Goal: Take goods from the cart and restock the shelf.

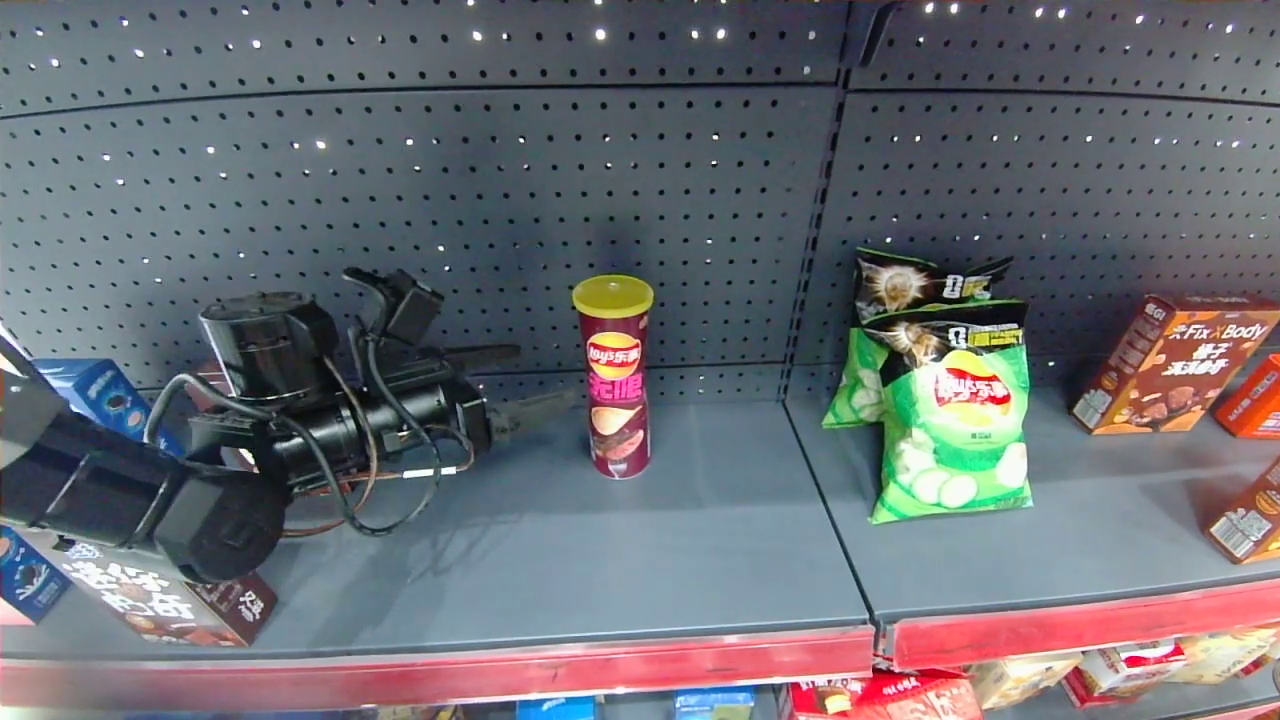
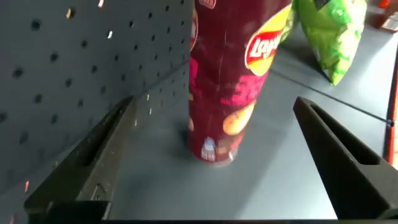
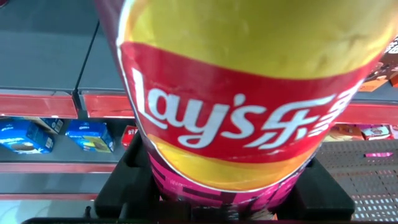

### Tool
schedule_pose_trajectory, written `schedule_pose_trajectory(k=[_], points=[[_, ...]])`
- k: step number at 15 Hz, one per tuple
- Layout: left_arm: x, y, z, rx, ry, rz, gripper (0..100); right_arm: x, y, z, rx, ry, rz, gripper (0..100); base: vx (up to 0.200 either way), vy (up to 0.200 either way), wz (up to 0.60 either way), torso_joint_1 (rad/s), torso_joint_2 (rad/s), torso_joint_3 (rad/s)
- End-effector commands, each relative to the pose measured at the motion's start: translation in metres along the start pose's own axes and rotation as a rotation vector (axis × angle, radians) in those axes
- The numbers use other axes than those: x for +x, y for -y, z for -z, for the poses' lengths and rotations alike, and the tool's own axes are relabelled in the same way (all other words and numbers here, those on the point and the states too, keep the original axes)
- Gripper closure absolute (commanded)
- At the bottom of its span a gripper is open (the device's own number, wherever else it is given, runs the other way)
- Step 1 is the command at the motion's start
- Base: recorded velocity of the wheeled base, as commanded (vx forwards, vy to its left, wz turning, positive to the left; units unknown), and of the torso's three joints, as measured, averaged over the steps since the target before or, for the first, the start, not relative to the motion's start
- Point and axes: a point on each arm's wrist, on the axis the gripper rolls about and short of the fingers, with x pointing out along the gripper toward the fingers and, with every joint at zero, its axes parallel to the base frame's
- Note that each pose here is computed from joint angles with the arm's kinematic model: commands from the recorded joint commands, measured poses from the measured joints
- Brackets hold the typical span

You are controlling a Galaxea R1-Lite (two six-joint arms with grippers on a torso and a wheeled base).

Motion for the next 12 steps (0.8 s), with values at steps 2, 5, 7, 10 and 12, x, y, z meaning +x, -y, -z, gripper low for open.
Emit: schedule_pose_trajectory(k=[2, 5, 7, 10, 12], points=[[0.016, -0.013, 0.021, -0.011, -0.008, 0.041, 0, 0.0, 0.0, 0.0, 0.002, -0.002, 0.01, 100, 0.0, 0.0, 0.0, 0.0, 0.0, 0.0], [0.02, -0.016, 0.022, -0.008, -0.001, 0.09, 0, -0.001, 0.0, 0.001, 0.003, -0.001, 0.013, 100, 0.0, 0.0, 0.0, 0.0, 0.0, 0.0], [0.027, -0.022, 0.022, 0.002, 0.01, 0.09, 0, -0.001, 0.0, 0.001, 0.002, -0.001, 0.011, 100, 0.0, 0.0, 0.0, 0.0, 0.0, 0.0], [0.036, -0.033, 0.018, 0.014, 0.036, 0.141, 0, -0.001, 0.0, 0.001, 0.002, 0.0, 0.013, 100, 0.0, 0.0, 0.0, 0.0, 0.0, 0.0], [0.046, -0.042, 0.012, 0.015, 0.062, 0.161, 0, -0.001, 0.0, 0.001, 0.002, 0.004, 0.012, 100, 0.0, 0.0, 0.0, 0.0, 0.0, 0.0]])
